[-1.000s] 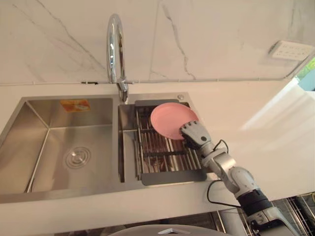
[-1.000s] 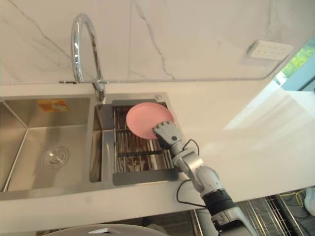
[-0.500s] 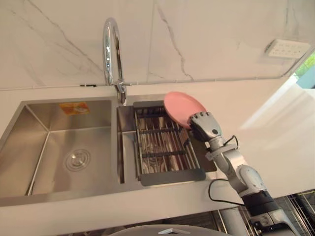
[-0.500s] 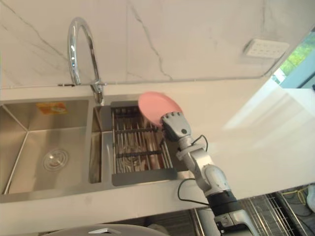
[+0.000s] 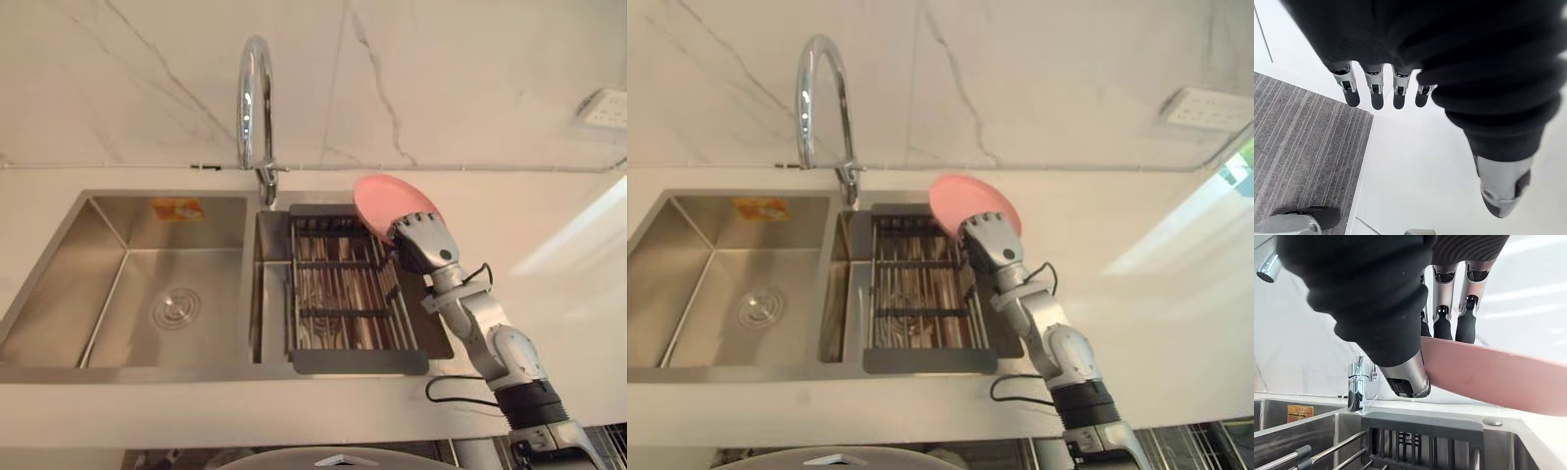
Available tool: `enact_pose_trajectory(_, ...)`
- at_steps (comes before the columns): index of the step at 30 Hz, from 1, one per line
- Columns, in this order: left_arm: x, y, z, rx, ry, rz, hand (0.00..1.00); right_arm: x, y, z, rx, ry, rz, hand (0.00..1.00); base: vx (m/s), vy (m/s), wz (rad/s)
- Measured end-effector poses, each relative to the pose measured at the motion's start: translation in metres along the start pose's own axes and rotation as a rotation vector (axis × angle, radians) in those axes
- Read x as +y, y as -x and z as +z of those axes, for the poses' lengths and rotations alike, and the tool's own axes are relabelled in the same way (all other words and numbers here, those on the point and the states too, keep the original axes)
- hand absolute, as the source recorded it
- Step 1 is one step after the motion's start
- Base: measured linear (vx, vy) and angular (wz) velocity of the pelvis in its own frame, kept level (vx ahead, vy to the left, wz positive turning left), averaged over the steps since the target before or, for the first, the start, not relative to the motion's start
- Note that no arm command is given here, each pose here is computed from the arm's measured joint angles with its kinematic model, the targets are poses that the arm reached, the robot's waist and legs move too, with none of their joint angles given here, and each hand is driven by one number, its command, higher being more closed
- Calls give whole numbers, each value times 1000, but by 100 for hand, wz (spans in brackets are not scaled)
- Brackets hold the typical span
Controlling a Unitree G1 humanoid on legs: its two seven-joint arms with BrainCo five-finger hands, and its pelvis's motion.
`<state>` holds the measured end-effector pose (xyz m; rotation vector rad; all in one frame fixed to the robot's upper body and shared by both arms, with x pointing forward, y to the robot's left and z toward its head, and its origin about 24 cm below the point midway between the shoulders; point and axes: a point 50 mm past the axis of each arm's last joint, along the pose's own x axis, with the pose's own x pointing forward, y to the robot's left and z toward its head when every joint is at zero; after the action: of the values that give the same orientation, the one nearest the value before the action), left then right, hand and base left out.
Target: Walk over to the sink, pick up the cup, carry it to the dishwasher, place the cup inside the dishwasher, then close the dishwasher door
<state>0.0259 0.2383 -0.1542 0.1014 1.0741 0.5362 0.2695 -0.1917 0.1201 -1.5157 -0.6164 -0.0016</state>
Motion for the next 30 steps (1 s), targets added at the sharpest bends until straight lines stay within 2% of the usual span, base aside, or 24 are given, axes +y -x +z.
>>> enact_pose_trajectory(3,-9,-2,16,-72,28,-20,0,-15,-10,-4,-72,66,-29,100,-225,88,-48)
enact_pose_trajectory(5,-12,3,6,-40,32,-26,0,-19,-14,-3,-113,84,-44,100,-230,169,-154)
enact_pose_trajectory(8,-11,4,2,-19,7,-35,0,-20,-9,-6,-113,110,-41,100,-269,174,-91)
enact_pose_trajectory(11,-2,-4,20,-67,-36,-29,0,-24,-11,-7,-105,120,-73,100,-126,112,-47)
enact_pose_trajectory(12,-9,-4,20,-58,-30,-43,0,-31,-14,-12,-107,156,-85,100,-84,92,-118)
enact_pose_trajectory(17,-8,-1,4,20,-12,-34,0,-30,-24,-1,-155,131,-106,100,-101,24,-109)
enact_pose_trajectory(23,-4,-4,10,11,16,-34,0,-45,-49,3,-198,160,-163,100,-75,-195,-113)
enact_pose_trajectory(30,9,-12,26,-14,24,-4,0,-40,-53,6,-217,130,-105,100,-86,-296,-82)
